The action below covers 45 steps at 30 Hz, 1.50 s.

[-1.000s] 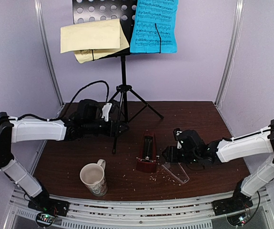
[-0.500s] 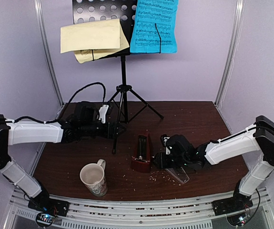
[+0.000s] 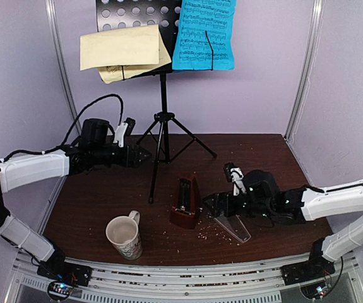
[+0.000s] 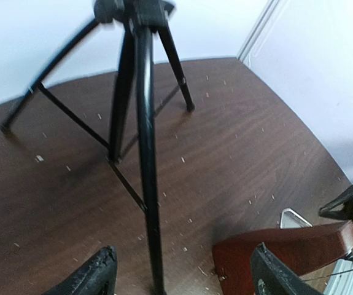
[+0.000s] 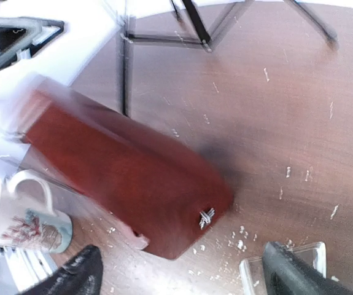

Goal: Pack up the instrument practice props

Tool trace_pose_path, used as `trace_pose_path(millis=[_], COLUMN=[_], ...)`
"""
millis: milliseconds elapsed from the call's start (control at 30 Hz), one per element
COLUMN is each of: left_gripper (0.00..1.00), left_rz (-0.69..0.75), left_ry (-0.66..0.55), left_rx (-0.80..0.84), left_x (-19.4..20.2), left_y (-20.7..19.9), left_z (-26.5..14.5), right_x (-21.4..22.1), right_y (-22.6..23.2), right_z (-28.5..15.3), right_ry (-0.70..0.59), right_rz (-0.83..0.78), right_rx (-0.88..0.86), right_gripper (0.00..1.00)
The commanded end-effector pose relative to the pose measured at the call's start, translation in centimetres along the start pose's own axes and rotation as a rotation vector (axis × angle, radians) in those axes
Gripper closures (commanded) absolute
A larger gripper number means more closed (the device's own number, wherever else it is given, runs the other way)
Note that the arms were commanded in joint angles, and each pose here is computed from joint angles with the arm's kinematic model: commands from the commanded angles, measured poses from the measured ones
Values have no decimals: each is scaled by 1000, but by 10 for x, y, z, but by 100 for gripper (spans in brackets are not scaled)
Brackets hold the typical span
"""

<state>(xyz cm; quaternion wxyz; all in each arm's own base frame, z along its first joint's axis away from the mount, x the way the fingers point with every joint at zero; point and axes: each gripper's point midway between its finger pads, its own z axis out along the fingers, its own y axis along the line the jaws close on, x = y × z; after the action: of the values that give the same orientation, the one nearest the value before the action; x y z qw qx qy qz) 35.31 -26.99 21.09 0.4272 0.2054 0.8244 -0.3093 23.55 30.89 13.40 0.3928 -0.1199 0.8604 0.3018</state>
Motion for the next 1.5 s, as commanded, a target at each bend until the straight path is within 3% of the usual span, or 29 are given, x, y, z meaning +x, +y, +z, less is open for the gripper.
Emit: trace_pose_path(millis=[0,167,400,700,1200,1467], left_gripper=[20,16,15,14,12,12], left_rz=[150,197,307,303,313,314], left_ry=[-157,-244,-213,-195,-183,-187], left_rx=[20,28,-17,-7,-22,-15], left_x=[-54,-70,-57,-52,-49,-50], left_y=[-9,-1,11,11,14,12], left_z=[-38,-63,-66,-63,-63,-64], right_x=[-38,-70,-74,-65,-55,-57], right_y=[26,65,88,100,77,69], right_z=[-30,-51,-26,11,53,54], right_ry=[-153,-276,-242,-194,-176,-190], right_rz=[-163,-282,-443,-616,-641,-626], right_rx=[-131,-318,-510,-554,-451,-422], right_gripper=[0,0,0,0,0,14])
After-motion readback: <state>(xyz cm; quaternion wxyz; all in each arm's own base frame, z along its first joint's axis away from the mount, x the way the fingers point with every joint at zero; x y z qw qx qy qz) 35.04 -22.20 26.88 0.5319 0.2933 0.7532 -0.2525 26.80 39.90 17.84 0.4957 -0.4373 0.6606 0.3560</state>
